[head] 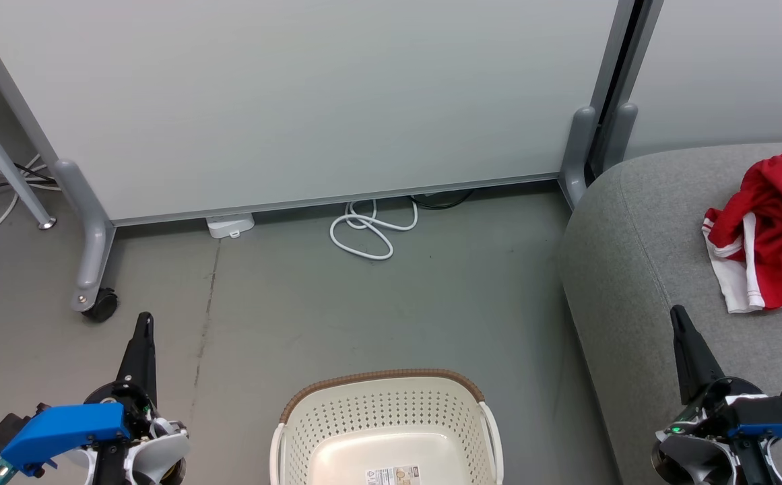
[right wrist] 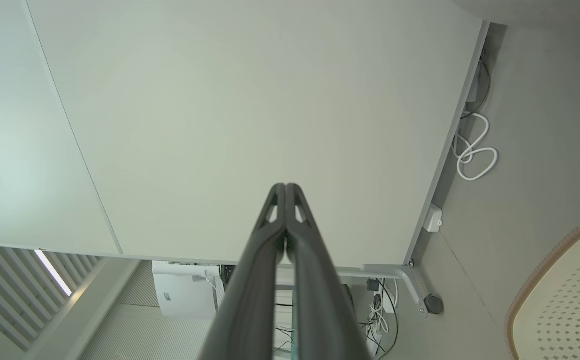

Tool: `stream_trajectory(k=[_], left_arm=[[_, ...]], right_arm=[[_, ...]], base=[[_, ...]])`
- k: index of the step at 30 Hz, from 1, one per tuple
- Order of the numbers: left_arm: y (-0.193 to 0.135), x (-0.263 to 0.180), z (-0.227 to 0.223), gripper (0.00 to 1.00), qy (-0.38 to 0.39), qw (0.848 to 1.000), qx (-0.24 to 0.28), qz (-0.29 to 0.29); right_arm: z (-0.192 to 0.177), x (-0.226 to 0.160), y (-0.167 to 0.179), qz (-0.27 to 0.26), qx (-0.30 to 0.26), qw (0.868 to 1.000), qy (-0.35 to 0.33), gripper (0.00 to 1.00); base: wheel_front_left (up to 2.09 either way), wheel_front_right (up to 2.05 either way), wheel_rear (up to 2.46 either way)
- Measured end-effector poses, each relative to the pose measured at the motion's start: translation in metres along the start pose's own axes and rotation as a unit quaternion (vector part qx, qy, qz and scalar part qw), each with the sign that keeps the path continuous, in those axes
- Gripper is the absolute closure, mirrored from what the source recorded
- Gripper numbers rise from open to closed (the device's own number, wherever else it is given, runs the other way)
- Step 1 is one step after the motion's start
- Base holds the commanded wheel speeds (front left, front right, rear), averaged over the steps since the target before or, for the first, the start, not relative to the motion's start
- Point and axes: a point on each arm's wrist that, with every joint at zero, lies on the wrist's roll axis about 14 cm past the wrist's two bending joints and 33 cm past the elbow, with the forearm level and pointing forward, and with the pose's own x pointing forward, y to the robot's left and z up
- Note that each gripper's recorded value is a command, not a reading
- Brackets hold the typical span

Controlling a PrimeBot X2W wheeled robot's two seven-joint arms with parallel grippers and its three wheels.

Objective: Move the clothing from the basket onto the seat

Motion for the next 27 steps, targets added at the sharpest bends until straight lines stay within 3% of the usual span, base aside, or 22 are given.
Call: stream_trajectory(k=[27], left_arm=[[-0.0001, 0.0000, -0.0001, 1.00, 0.000, 1.000, 0.000, 0.000]], right_arm=[[0.0003, -0.0001, -0.0001, 0.000, 0.002, 1.000, -0.001, 1.00]], base=[[0.00, 0.00, 0.00]])
